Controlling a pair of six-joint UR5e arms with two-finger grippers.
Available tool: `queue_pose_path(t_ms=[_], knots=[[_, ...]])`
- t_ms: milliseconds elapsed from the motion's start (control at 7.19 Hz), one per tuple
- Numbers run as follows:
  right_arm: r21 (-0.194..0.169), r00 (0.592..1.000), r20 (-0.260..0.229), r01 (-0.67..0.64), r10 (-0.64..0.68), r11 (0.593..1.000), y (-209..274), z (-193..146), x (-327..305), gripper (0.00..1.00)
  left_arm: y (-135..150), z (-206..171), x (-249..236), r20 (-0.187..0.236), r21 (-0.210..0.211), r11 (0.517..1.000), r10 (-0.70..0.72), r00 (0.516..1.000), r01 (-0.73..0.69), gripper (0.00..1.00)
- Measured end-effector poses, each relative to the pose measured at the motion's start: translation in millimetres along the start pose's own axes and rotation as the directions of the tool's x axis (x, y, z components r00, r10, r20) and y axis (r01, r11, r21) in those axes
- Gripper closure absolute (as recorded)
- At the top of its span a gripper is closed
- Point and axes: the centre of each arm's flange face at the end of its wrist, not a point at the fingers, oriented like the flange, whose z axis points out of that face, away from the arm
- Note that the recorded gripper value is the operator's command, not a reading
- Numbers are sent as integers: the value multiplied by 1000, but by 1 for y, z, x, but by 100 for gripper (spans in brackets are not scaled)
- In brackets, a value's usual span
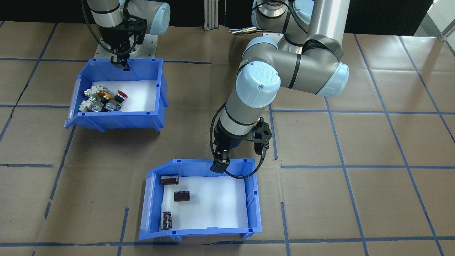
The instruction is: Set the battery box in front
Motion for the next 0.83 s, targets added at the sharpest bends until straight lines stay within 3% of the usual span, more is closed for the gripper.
queue_pose_path(t_ms=[278, 417, 557, 696, 835], knots=[[4, 1000, 2, -16, 16, 1000, -20, 0, -9, 100, -26, -35, -11, 66, 49, 968, 243, 968, -246, 2], [6, 1000, -2, -13, 13, 1000, -31, -1, -14, 100, -36, -52, -19, 116, 86, 921, 368, 922, -379, 1], [8, 1000, -6, -11, 11, 1000, -39, -1, -17, 100, -41, -68, -32, 175, 94, 852, 496, 851, -515, 1], [9, 1000, -7, -14, 14, 1000, -44, 0, -18, 100, -45, -86, -46, 237, 74, 756, 620, 748, -650, 0], [10, 1000, -9, -18, 18, 1000, -48, 0, -17, 100, -55, -106, -60, 299, 51, 631, 730, 615, -774, 0]])
